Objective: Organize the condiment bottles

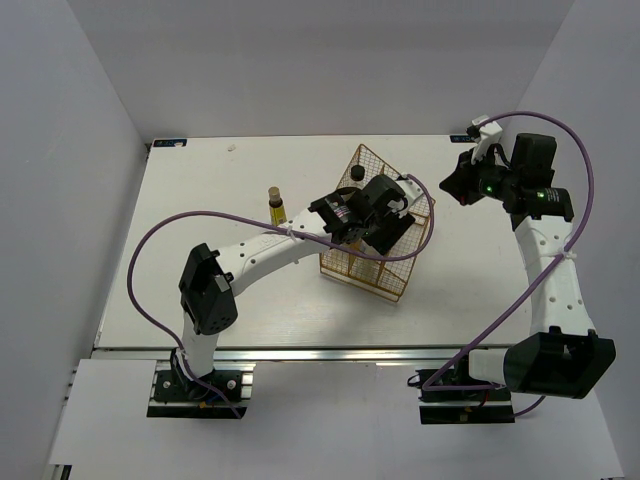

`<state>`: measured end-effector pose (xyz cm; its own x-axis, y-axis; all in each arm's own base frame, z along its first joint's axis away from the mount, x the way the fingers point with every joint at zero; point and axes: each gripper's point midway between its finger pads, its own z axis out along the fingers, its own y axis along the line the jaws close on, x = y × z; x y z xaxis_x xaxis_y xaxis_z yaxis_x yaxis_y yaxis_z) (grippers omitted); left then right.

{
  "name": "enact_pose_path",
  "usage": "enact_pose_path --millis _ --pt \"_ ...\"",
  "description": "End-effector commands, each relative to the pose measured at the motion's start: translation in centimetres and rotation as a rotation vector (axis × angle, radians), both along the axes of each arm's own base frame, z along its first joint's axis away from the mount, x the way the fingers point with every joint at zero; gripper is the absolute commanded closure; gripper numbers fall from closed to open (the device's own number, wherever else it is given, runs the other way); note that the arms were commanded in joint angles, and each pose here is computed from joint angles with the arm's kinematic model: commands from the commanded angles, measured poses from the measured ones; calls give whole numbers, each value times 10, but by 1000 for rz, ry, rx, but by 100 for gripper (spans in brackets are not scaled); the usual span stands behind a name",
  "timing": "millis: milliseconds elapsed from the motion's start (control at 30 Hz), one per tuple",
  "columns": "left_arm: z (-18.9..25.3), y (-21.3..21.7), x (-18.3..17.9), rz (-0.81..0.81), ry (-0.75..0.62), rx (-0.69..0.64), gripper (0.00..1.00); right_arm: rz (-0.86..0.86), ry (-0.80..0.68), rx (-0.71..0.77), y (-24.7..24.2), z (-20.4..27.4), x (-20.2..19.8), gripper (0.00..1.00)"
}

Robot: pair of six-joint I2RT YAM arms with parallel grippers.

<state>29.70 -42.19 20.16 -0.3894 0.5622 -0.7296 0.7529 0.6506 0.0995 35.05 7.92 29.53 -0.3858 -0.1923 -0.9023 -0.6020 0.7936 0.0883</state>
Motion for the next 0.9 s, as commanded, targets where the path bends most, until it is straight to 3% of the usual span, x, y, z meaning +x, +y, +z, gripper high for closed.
enact_pose_path --millis 0,400,533,633,667,733,767,833,867 --pt "43 -2 0 9 -68 -100 27 13 -52 9 2 14 -3 100" --pt "57 -1 -1 16 -81 -130 23 23 -56 10 3 15 -5 100" --pt "92 -3 -1 33 -110 -213 29 58 -85 -9 5 18 -9 95" --pt "135 2 -2 59 -151 -313 39 124 -115 -13 12 21 -16 74" --pt "149 4 -2 65 -170 -350 45 168 -142 -19 16 24 -19 58" --pt "167 10 -6 83 -183 -407 51 202 -174 -19 20 29 -24 45" --pt "192 17 -10 86 -214 -472 60 229 -189 -14 23 31 -26 38" --pt "202 27 -14 111 -224 -526 69 256 -222 -9 27 37 -30 35" --pt "222 41 -20 126 -243 -573 78 292 -246 -1 31 41 -34 34"
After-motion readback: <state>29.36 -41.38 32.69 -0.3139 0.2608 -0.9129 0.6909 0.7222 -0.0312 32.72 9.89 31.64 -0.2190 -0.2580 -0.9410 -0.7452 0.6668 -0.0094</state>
